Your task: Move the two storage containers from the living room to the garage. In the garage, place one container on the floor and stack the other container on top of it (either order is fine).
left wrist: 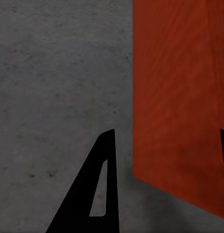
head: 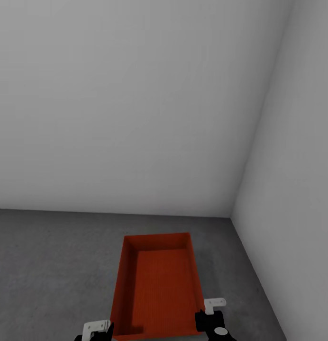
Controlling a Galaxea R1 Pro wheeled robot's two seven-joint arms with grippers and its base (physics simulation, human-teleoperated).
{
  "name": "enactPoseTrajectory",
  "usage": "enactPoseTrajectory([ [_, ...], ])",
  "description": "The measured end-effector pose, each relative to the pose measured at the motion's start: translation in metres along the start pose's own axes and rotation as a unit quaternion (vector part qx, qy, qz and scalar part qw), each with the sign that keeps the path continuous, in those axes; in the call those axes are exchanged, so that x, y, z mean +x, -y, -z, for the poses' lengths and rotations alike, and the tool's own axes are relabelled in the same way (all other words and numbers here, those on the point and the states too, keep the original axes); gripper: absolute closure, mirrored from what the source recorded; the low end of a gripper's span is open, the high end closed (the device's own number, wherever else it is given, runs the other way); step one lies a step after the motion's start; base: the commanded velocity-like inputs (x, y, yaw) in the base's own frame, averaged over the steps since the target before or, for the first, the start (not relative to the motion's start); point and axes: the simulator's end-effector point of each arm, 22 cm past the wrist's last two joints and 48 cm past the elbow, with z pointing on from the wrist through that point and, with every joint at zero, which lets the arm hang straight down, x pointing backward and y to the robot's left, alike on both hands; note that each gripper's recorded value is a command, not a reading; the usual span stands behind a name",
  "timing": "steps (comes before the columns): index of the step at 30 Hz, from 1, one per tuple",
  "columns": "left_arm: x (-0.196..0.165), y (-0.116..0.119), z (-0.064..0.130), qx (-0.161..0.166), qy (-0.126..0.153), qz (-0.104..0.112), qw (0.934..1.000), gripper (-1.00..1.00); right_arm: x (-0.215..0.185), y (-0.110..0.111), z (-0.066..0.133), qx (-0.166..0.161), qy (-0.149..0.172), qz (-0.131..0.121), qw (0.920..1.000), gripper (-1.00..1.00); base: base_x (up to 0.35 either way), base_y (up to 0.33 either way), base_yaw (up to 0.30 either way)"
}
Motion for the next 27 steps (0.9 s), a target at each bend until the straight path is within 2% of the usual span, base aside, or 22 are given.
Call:
enactPoseTrajectory([
  [7,0.012,-0.001,-0.008,0.0,0.0,0.0,1.0,1.0,0.012,-0.001,-0.01,0.0,-0.001,-0.001,1.0,1.0,0.0,0.0,0.0],
  [27,0.025,-0.003,-0.009,-0.001,-0.014,0.0,0.9999,1.0,0.025,-0.002,-0.014,-0.001,-0.015,0.0,0.9999,1.0,0.0,0.0,0.0],
])
